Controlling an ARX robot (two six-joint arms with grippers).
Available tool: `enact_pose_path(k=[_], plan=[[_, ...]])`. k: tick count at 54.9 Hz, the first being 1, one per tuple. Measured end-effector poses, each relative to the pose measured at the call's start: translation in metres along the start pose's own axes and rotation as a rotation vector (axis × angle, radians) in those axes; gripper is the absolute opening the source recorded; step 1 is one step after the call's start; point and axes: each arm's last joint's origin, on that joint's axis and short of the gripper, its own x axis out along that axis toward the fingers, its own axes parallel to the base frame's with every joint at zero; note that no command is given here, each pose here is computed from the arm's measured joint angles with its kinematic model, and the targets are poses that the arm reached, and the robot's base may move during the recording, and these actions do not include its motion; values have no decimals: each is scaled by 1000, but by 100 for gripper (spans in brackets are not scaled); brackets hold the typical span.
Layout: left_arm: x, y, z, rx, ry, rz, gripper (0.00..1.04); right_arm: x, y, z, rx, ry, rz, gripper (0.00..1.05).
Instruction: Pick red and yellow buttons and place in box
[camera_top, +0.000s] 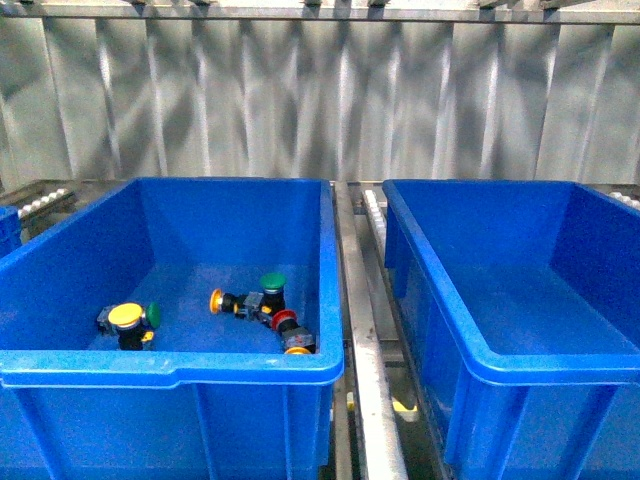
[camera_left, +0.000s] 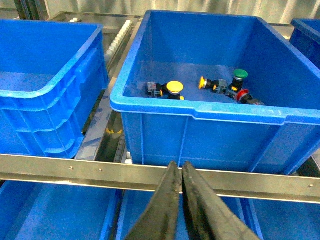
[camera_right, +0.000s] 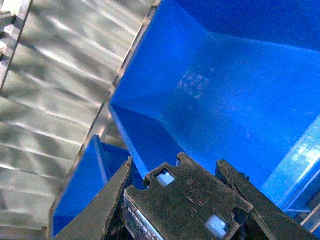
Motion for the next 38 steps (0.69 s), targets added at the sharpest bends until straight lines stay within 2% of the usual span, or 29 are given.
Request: enact_pose_path(k=[8,18,27,38], plan=[[0,0,-6,4,0,0,3,-6,9,1,-75,-29,61,42],[0,0,-11,5,1,0,3,-7,6,-4,-137,-25,67,42],[0,0,-19,5,-2,0,3,-7,7,-4,-134,-35,76,42],[0,0,-19,7,-10,1,3,-8,8,-4,-131,-51,89,42]])
